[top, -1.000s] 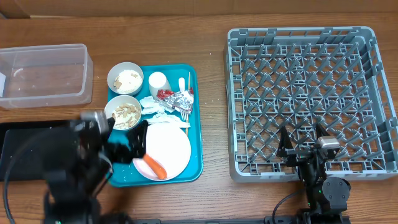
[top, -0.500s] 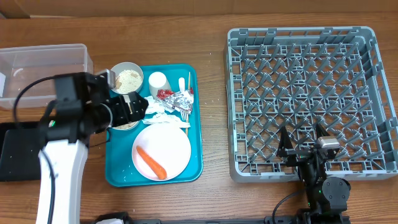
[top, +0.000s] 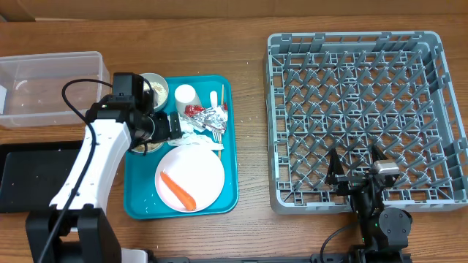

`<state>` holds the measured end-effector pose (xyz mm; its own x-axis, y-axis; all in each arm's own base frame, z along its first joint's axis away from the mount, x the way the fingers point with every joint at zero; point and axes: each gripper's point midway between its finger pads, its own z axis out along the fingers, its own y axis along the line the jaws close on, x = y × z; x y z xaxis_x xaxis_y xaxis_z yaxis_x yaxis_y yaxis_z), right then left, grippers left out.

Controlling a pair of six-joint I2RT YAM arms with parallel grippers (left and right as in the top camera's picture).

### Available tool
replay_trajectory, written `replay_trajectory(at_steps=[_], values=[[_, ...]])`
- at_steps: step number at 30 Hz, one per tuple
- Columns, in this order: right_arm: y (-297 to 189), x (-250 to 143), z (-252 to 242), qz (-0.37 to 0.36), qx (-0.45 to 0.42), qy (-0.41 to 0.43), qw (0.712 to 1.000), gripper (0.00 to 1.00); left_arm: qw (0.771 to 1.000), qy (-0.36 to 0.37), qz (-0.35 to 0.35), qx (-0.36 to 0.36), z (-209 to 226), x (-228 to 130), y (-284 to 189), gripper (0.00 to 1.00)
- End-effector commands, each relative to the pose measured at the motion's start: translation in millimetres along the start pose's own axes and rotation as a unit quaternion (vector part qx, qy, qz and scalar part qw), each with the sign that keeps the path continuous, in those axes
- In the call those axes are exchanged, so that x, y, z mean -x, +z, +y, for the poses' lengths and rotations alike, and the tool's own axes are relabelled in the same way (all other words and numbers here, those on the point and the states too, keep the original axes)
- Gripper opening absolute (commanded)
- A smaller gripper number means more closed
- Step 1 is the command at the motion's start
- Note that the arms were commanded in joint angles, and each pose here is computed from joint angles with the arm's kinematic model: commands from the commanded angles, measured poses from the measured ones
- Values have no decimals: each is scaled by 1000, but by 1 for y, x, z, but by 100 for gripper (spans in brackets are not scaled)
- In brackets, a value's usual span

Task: Sort waste into correct bins and load items into the dishwasher rack
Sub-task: 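Grasp the rim of the white bowl with peanut shells using the left gripper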

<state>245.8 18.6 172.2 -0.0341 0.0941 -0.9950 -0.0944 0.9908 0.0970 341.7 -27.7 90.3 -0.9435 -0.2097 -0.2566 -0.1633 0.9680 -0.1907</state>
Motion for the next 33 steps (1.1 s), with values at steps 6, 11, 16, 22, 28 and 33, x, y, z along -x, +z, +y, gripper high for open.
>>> replay_trajectory(at_steps=[6,11,16,22,28,33], values=[[0,-1,-3,-3,-6,0,1000,100,1000,6,-5,27,9,11,16,100],[0,-2,-3,-2,-6,0,1000,100,999,7,16,34,13,7,33,100],[0,-1,-3,-3,-6,0,1000,100,999,12,15,36,14,11,44,93],[0,-2,-3,-2,-6,0,1000,100,998,26,20,52,20,12,57,88],[0,-2,-3,-2,-6,0,1000,100,996,59,13,70,12,13,63,82],[0,-1,-3,-3,-6,0,1000,100,992,83,-3,99,5,17,63,75]])
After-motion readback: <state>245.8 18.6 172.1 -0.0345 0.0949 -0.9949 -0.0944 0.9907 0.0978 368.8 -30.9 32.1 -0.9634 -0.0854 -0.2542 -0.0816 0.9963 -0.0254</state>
